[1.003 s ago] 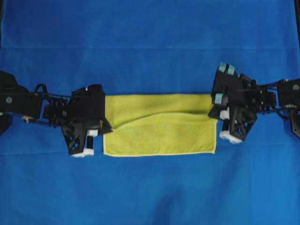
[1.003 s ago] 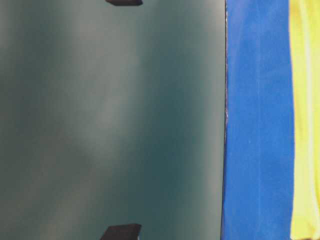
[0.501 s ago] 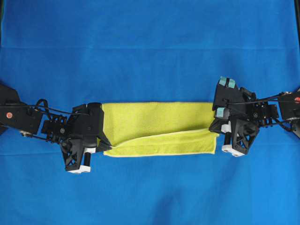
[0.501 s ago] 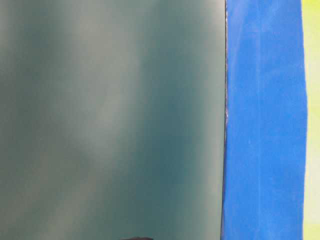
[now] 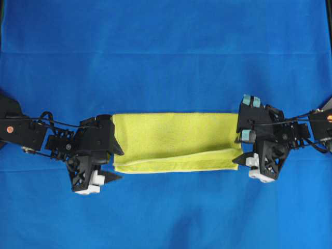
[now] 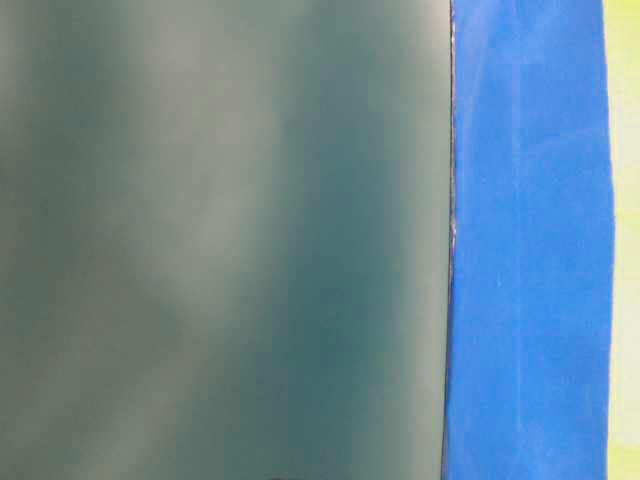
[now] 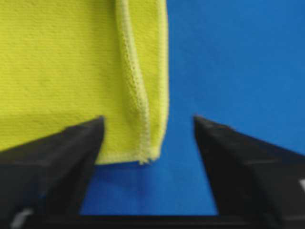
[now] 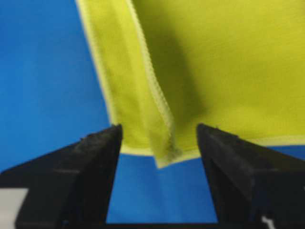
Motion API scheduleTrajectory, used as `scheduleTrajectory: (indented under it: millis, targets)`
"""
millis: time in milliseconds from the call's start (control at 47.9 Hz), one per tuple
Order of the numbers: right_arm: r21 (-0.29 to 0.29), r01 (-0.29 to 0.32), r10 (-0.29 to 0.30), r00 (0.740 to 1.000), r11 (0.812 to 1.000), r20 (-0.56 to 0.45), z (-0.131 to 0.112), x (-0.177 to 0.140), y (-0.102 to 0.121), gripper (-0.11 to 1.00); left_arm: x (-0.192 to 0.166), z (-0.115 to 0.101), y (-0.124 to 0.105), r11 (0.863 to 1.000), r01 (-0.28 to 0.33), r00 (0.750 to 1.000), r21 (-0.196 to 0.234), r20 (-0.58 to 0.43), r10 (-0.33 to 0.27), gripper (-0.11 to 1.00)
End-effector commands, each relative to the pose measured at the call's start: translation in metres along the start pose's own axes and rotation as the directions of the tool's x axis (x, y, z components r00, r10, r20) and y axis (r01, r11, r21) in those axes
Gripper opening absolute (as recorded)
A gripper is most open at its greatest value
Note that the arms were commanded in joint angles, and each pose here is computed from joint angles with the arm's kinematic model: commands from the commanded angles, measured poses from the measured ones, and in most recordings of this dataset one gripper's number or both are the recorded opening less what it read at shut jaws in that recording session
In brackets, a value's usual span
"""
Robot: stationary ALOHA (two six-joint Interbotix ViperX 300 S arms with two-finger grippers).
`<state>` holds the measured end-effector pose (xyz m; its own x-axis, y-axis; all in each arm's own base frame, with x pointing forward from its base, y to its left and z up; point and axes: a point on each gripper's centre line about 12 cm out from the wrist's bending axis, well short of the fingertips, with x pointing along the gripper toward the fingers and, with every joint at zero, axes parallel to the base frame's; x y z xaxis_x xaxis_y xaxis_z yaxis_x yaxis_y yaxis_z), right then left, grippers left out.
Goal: Fold the yellow towel.
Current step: 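Open both grippers and release the folded edge, then pinch the left and right corners of the folded strip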
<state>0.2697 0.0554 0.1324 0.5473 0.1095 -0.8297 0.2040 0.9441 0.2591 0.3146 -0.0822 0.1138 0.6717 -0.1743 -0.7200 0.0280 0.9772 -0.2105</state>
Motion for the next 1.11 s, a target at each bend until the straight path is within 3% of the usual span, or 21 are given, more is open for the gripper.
scheduleTrajectory:
  millis: [0, 42, 251, 606, 1086]
  targets:
    - [0.014, -0.028, 0.028, 0.999, 1.0, 0.036, 0.007, -0.008, 0.007, 0.62, -0.008, 0.01, -0.011, 1.0, 0.028, 0.999, 0.011, 0.039, -0.029, 0.83]
    - [0.016, -0.031, 0.03, 0.999, 0.999, 0.041, 0.006, -0.01, 0.007, 0.63, -0.01, 0.01, -0.013, 0.999, 0.033, 0.999, 0.015, 0.039, -0.034, 0.84]
    - [-0.003, -0.012, 0.012, 0.996, 1.0, 0.089, 0.013, -0.023, -0.003, 0.63, -0.023, 0.018, -0.009, 0.999, 0.028, 0.997, 0.039, 0.074, -0.031, 0.65]
    - [0.065, 0.158, -0.165, 0.979, 0.985, 0.118, 0.034, -0.026, -0.066, 0.63, -0.031, 0.041, 0.067, 0.989, -0.147, 0.981, 0.0, 0.132, 0.145, 0.61]
    - [0.085, 0.221, -0.223, 0.975, 0.972, 0.012, 0.026, 0.008, -0.089, 0.63, -0.005, 0.014, 0.106, 0.974, -0.223, 0.975, -0.043, 0.013, 0.223, 0.62]
